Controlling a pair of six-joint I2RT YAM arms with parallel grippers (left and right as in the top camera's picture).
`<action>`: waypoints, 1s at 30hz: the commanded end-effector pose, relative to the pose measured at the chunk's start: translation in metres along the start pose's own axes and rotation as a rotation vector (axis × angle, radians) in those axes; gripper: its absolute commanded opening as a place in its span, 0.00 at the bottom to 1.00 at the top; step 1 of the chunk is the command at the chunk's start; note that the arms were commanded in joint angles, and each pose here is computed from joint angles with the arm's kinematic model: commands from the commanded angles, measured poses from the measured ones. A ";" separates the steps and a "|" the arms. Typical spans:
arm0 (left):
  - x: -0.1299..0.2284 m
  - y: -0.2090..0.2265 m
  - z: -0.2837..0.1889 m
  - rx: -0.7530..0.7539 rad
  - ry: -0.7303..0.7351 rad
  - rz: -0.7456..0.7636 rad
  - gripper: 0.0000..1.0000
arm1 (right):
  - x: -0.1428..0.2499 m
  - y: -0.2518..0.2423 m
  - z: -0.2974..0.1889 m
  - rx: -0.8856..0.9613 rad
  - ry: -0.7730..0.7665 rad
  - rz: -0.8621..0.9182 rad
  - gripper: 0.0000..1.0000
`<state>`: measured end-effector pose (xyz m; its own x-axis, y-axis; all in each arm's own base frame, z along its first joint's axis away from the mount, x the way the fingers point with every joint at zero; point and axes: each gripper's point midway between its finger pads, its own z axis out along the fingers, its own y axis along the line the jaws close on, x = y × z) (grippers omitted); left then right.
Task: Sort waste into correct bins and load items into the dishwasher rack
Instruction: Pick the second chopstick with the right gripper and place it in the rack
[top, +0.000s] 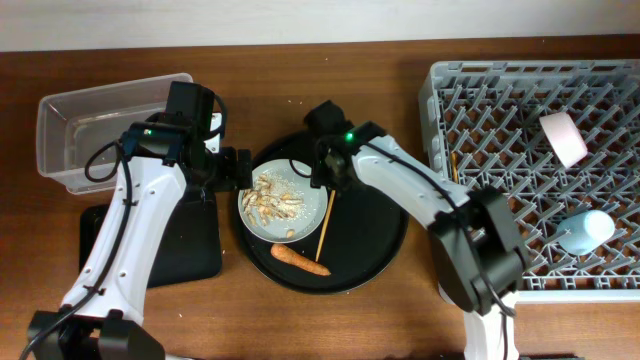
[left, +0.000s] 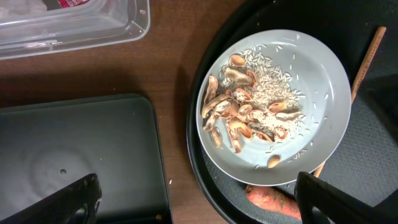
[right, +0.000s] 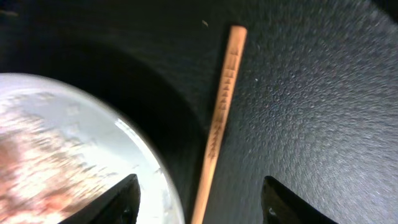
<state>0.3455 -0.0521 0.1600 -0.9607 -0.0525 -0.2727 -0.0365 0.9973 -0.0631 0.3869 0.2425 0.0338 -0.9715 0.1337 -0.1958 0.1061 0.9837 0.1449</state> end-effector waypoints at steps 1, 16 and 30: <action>-0.002 0.001 -0.007 0.000 -0.022 -0.008 0.99 | -0.007 -0.012 0.017 0.085 -0.040 0.052 0.61; -0.002 0.001 -0.007 0.000 -0.023 -0.008 0.99 | -0.059 -0.029 -0.024 0.033 -0.049 0.094 0.57; -0.002 0.001 -0.007 0.002 -0.021 -0.008 0.99 | 0.013 -0.031 0.039 0.139 0.207 0.033 0.06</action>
<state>0.3454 -0.0520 0.1600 -0.9608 -0.0524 -0.2723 -0.0366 0.9973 -0.0630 0.3892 0.2163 0.0040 -0.9858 0.1651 -0.0308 0.1644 0.9861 0.0238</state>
